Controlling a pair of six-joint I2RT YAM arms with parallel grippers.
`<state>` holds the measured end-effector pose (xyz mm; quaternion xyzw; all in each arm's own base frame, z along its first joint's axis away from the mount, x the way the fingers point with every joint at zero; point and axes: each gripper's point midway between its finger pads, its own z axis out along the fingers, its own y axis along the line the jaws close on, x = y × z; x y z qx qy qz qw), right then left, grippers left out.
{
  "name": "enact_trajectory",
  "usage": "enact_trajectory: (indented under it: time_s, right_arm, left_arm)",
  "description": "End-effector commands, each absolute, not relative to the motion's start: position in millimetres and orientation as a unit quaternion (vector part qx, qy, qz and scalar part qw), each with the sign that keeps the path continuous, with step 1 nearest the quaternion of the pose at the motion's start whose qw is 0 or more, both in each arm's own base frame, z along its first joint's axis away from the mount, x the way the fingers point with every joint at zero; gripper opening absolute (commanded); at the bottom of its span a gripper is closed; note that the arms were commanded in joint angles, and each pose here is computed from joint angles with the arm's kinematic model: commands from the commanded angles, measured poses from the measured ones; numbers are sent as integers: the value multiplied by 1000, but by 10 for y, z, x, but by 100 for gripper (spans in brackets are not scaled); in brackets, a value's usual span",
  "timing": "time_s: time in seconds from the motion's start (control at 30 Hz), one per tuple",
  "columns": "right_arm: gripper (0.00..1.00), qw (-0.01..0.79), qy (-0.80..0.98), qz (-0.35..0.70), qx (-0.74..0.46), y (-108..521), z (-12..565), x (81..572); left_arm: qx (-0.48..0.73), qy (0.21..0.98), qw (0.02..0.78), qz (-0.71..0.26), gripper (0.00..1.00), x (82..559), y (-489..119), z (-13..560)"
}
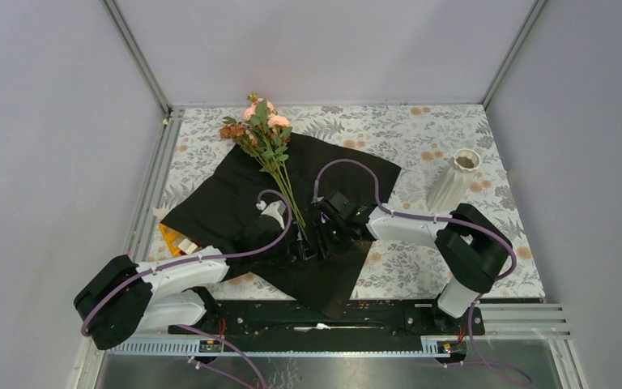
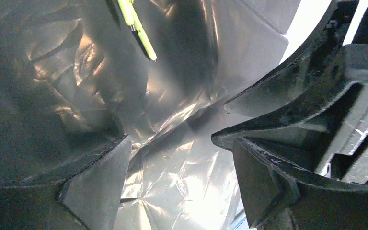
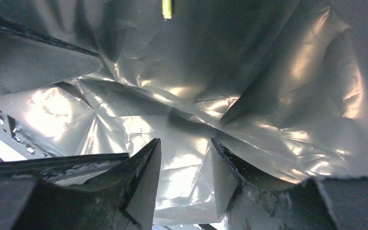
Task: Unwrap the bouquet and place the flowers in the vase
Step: Unfold the wrapping paper at the center of the board, then pick up the fake flower from the wrapping paper.
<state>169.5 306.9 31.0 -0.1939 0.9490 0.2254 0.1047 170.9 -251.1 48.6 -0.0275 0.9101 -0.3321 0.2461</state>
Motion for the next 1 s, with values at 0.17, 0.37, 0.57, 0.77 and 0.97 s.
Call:
enact_trajectory:
  time_s: [0.17, 0.37, 0.57, 0.77, 0.97]
  right_arm:
    - [48, 114, 959, 190, -177, 2872, 204, 1891]
    - [48, 100, 969, 177, -139, 2589, 80, 1980]
    - [47, 92, 977, 161, -105, 2354, 42, 2050]
    - [47, 98, 981, 148, -74, 2153, 106, 2142]
    - [47, 101, 984, 141, -51, 2031, 131, 2212]
  left_arm:
    - [-63, 907, 272, -315, 83, 1736, -2337, 420]
    - [-88, 916, 267, -286, 85, 1662, -2099, 301]
    - [-124, 915, 267, -277, 87, 1629, -1913, 292]
    - [-165, 924, 247, -241, 89, 1541, -1663, 172]
    - [-201, 918, 254, -230, 91, 1563, -1513, 213]
